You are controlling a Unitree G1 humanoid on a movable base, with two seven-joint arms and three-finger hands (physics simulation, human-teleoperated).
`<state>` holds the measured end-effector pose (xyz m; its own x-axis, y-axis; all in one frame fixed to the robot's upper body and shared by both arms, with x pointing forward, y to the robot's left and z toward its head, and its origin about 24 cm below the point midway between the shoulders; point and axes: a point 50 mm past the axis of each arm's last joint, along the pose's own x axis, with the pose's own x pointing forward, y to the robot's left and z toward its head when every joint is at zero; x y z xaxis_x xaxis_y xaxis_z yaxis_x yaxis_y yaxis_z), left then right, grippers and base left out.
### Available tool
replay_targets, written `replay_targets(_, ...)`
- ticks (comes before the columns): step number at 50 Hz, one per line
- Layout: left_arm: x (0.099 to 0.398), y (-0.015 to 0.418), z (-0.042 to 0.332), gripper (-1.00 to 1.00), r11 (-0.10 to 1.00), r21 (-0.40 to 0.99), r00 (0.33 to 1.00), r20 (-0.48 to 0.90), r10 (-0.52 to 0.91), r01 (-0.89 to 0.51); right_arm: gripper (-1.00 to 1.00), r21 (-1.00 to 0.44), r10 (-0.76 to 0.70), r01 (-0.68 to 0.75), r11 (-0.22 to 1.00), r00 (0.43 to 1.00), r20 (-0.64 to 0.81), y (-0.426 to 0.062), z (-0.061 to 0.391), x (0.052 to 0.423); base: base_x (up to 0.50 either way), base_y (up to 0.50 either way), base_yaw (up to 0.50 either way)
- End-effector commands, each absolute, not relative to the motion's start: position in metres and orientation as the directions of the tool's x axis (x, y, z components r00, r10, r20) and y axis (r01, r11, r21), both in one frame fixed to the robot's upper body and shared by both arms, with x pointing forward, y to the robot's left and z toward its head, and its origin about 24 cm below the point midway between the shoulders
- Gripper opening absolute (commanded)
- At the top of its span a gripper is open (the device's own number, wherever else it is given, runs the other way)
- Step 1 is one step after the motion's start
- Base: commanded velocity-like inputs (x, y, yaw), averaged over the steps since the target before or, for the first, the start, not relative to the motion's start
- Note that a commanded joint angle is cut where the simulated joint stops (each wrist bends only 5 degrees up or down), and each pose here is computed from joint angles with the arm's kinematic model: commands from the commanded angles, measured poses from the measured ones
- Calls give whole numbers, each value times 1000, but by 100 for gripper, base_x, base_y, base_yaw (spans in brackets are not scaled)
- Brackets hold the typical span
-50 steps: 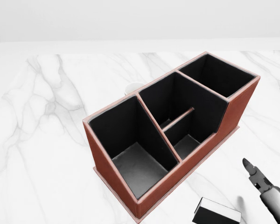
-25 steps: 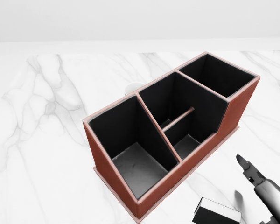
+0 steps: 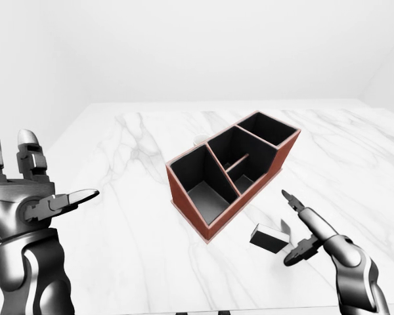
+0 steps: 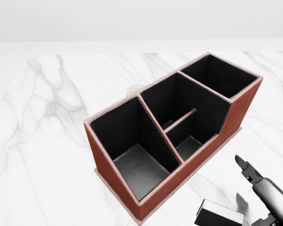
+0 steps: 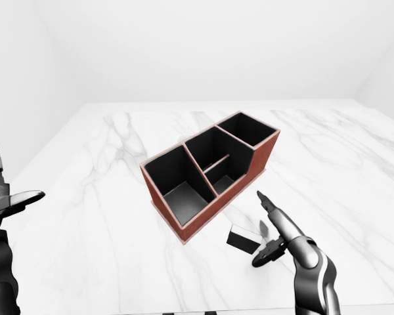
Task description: Pick up the book and place it in the left compartment of the caddy.
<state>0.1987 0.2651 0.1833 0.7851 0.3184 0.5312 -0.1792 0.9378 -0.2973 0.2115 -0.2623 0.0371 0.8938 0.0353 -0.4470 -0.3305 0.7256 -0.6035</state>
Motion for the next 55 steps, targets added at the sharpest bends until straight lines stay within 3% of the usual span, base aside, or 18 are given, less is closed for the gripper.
replay_targets(1,198,265,184,100,938,-297,783,534,319,-179,100,-597,43,-335,729,893,-448,-262,35,216,0,0,0)
replay_targets(55,198,266,185,100,936,-301,780,537,323,-181,100,-543,63,-378,750,858,-511,-258,12,223,0,0,0)
